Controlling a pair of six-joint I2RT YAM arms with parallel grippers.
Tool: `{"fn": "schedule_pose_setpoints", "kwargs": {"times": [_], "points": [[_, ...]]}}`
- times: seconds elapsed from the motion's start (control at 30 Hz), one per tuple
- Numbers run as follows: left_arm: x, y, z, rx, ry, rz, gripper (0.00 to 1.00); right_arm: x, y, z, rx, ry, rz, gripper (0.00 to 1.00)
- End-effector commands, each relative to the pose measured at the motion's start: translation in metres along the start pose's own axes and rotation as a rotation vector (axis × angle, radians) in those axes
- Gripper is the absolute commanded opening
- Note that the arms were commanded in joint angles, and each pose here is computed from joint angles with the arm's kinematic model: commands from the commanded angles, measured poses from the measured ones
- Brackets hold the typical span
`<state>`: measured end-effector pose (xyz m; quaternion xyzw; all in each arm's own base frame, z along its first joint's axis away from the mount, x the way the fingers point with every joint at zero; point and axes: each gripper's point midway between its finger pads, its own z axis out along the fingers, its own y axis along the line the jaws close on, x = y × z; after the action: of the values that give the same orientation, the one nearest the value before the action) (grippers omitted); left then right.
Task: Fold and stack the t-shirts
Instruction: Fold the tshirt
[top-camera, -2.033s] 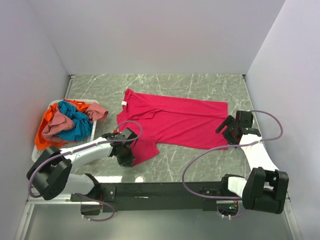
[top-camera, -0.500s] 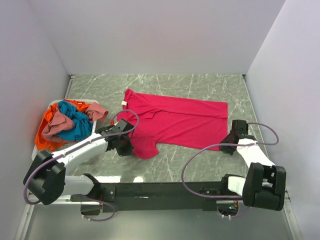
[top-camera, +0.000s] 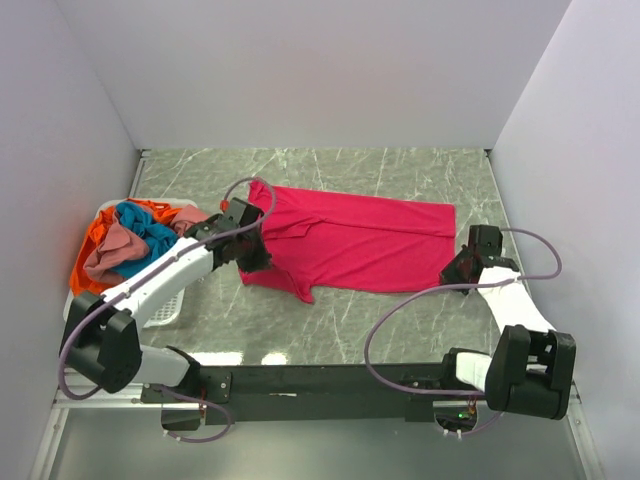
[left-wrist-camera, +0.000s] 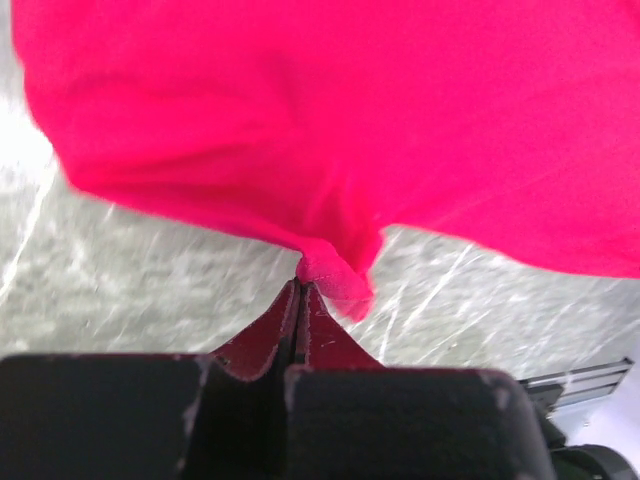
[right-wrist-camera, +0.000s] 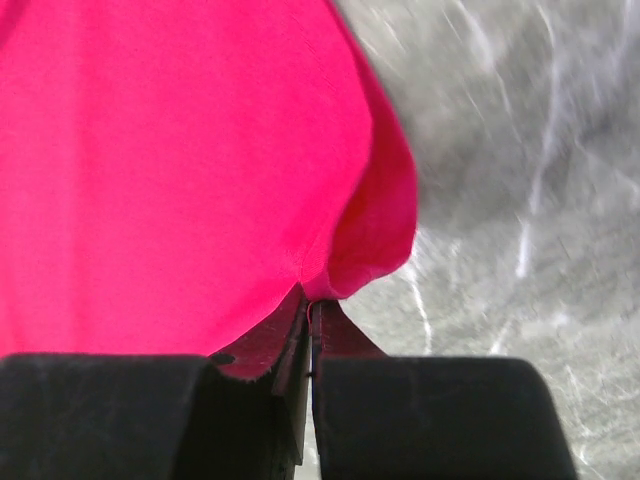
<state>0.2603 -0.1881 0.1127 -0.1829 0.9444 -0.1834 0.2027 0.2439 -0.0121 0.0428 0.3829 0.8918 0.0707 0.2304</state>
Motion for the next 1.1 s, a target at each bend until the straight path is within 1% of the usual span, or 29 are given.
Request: {"fn": "schedule_pose_setpoints", "kwargs": {"times": [0.0,0.33,0.53,0.73,0.9,1.07], "points": [[-0.025,-0.026,-0.008,0.084,-0.045,0.039,0.01,-0.019,0.012,-0.008,-0.019,-0.026,-0.025,0.04],[-0.090,-0.063,-0.016,0.152,-0.167,0.015,0.01,-0.048,0.038,-0.008,-0.047,-0.027,-0.046,0.04],[-0.117,-0.058,-0.004,0.126,-0.183,-0.019,0.01,-0.068,0.050,-0.006,-0.048,-0.040,-0.065,0.04],[-0.145,-0.066,-0.004,0.135,-0.243,-0.039,0.01,-0.079,0.057,-0.001,-0.037,-0.041,-0.063,0.03],[-0.155,-0.072,-0.002,0.134,-0.252,-0.022,0.01,-0.088,0.063,0.000,-0.047,-0.052,-0.058,0.04],[-0.171,-0.076,-0.002,0.132,-0.286,-0.022,0.01,-0.093,0.063,0.000,-0.032,-0.062,-0.055,0.04]]}}
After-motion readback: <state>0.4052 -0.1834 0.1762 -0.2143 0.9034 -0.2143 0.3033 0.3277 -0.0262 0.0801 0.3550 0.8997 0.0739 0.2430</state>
